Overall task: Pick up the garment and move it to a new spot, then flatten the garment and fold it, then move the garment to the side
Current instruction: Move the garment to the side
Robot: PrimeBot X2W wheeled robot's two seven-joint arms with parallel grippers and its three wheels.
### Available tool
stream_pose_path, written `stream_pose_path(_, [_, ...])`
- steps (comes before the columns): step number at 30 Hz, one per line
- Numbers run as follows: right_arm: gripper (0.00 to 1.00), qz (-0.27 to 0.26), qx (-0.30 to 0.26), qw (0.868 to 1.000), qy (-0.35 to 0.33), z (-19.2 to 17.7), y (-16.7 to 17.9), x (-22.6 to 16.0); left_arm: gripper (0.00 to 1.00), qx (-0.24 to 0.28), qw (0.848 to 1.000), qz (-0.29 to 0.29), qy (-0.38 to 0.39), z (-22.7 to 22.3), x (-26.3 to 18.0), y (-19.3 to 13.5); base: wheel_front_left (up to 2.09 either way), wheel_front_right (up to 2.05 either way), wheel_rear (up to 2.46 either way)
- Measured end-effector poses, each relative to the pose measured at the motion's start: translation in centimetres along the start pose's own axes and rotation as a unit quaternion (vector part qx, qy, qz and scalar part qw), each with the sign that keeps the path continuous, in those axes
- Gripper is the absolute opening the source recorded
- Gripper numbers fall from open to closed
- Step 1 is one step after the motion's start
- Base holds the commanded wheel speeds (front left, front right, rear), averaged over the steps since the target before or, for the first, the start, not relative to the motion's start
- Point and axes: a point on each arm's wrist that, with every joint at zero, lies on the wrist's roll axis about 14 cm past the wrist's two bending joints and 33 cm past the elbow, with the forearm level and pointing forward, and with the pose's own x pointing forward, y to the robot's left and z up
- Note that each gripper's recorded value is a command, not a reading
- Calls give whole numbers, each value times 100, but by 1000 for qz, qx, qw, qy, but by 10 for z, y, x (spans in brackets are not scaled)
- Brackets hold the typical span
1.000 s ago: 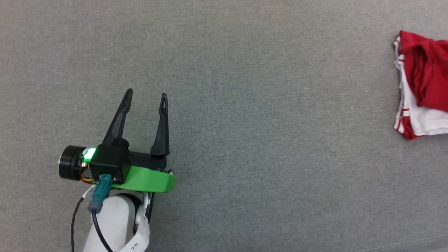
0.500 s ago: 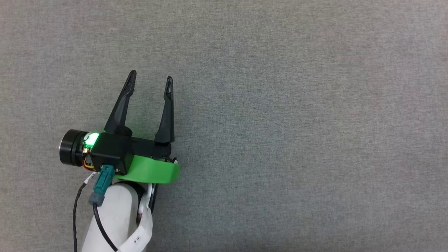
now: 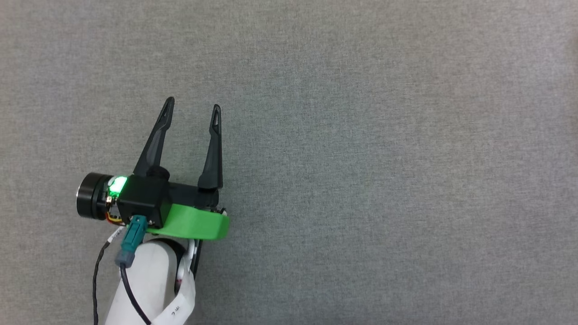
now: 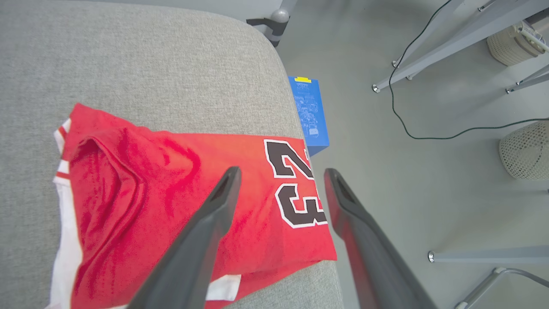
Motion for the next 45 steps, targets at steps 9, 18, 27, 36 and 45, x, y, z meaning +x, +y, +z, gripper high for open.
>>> stream_pose_path(9, [100, 22, -25, 968, -248, 90, 12, -52, 100, 5, 1000, 30, -6, 24, -32, 9, 0, 0, 0])
stream_pose_path(18, [100, 73, -2, 910, -407, 132, 66, -104, 100, 12, 998, 63, -17, 47, -64, 24, 0, 0, 0])
stream_pose_path(27, [100, 129, 46, 849, -511, 139, 142, -175, 100, 18, 995, 94, -22, 60, -93, 37, 0, 0, 0])
stream_pose_path(36, [100, 199, 93, 840, -495, 92, 215, -211, 100, 21, 992, 123, -29, 69, -116, 52, 0, 0, 0])
stream_pose_path(45, [100, 227, 144, 854, -446, 43, 245, -224, 100, 22, 990, 136, -33, 74, -132, 56, 0, 0, 0])
